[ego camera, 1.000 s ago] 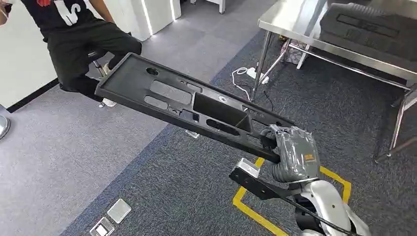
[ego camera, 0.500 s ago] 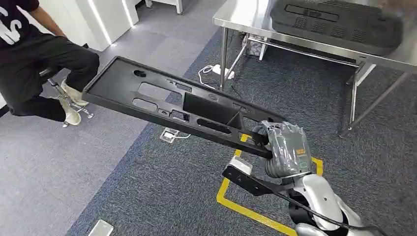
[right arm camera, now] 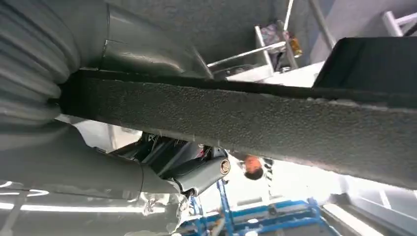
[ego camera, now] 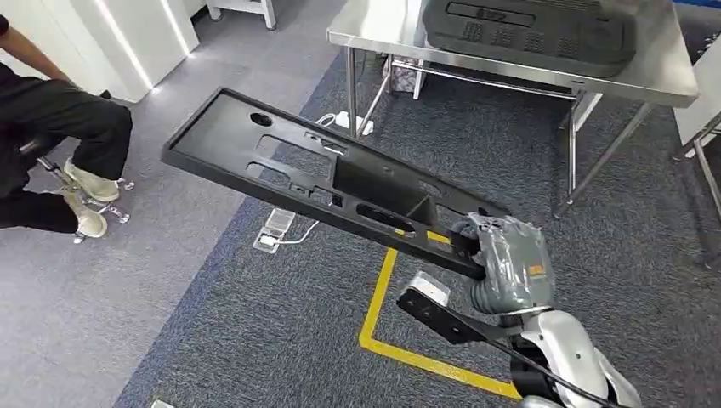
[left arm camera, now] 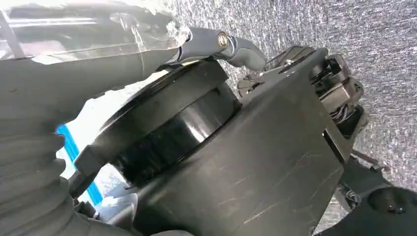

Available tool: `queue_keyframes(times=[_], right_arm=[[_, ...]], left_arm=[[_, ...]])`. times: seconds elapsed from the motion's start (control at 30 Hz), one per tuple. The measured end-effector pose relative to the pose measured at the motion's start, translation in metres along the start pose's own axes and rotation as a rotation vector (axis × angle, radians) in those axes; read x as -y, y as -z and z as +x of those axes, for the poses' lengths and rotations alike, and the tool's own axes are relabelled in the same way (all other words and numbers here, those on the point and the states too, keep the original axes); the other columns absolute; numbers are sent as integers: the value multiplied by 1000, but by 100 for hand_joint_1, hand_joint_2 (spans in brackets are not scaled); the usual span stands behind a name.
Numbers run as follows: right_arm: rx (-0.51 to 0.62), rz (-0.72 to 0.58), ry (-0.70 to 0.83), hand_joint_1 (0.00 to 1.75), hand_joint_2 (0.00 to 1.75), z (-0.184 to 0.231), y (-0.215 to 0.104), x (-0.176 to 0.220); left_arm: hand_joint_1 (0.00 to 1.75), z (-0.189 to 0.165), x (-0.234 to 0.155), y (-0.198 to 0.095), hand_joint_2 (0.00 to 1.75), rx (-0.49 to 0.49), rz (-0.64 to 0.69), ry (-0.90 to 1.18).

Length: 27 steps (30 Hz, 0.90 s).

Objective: Take the parts from the cabinet and place them on the table.

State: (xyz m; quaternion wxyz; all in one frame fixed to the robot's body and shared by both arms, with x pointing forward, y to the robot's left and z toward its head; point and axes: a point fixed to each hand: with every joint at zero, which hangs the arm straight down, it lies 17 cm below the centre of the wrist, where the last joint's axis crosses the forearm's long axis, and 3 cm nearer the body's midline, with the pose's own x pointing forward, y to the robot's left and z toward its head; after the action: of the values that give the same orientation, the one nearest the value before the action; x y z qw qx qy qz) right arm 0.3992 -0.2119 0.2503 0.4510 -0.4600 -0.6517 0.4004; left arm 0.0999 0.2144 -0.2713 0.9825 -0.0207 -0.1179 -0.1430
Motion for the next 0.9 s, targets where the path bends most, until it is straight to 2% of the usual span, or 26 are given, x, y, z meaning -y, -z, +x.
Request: queue_keyframes(times=[0.43,0.9], right_arm=[[3,-7,0,175,175,1,2,3],[1,-3,-2,175,175,0,2,2]], left_arm=[[0,-14,-14,0,175,-71,29,-18],[0,-12,-15,0,175,-70,30,-19]])
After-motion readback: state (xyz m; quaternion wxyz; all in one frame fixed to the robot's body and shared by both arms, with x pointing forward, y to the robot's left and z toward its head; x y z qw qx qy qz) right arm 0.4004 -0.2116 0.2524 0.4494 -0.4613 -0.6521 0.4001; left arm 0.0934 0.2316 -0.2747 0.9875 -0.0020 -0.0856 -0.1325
